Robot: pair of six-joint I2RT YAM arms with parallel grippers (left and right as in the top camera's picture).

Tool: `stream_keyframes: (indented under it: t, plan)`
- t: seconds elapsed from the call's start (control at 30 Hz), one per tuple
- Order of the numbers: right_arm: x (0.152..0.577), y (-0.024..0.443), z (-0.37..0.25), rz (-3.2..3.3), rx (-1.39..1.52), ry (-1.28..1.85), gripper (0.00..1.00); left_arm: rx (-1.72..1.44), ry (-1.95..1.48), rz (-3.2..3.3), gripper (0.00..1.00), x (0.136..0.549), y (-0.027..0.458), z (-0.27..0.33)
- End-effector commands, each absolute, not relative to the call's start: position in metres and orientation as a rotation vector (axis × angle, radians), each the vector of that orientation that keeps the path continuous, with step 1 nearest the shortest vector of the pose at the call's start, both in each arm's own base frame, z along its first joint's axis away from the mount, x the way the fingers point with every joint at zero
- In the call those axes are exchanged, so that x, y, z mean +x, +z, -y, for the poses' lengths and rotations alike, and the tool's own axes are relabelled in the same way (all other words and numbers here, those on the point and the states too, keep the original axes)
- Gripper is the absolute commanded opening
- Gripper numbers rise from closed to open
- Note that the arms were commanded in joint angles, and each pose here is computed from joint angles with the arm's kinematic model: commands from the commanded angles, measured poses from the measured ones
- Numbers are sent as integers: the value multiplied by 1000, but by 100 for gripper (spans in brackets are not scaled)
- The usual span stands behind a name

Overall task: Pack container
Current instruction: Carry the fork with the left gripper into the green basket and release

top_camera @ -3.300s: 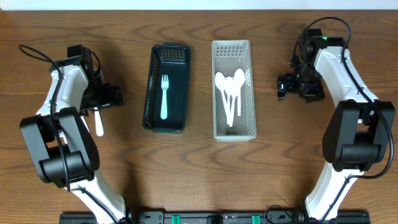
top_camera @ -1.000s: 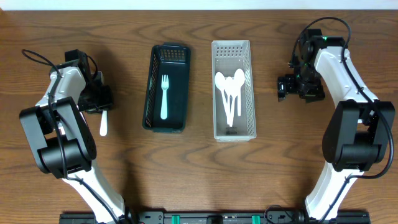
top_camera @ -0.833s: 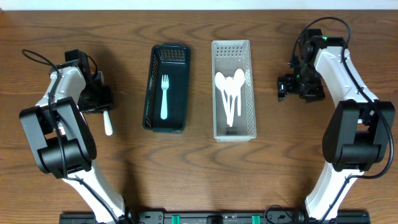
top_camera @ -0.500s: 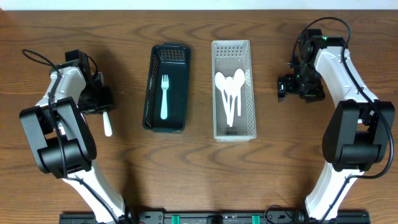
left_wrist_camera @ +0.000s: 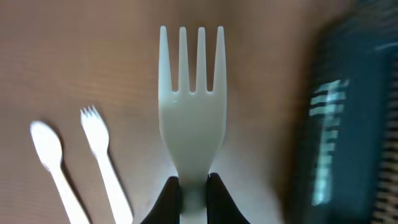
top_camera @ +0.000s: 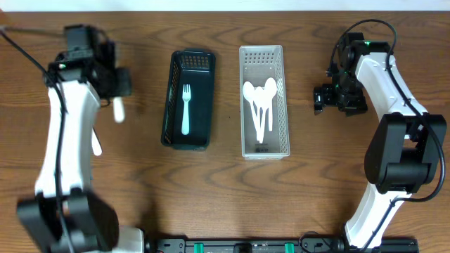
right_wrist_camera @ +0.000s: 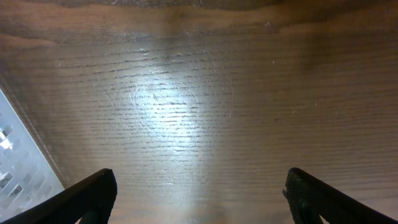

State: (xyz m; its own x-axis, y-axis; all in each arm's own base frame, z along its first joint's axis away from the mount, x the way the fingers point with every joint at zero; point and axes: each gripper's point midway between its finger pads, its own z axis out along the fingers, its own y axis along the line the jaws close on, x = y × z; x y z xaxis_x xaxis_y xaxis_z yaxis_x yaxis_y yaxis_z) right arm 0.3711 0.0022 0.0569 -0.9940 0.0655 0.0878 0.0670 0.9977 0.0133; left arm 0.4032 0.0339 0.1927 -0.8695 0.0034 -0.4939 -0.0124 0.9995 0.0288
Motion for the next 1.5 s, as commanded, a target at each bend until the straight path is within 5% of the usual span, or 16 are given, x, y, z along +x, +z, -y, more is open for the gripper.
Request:
stream_keyframes:
  t: [0.0,0.23,0.63,0.97,1.07,1.17,1.37,1.47]
  plan:
    - [371,54,0,3047,-88,-21,90,219,39,-2560,6,406,210,7]
    - [370,54,0,3045,-88,-21,90,319,-29,-2564,6,424,184,61]
    - [369,54,0,3042,-88,-21,90,426,-48,-2843,6,420,67,93]
    - [370,54,0,3043,-88,-21,90,385,-49,-2911,7,415,44,92]
    - [370,54,0,3043,-88,-21,90,385,-48,-2913,38,415,45,92]
    - [370,54,0,3042,-88,-21,90,385,-48,-2899,51,416,51,92]
    - [370,54,0,3043,-88,-20,90,361,-41,-2746,56,425,124,90]
    - [370,54,0,3042,-88,-20,90,285,99,-2638,69,424,177,62]
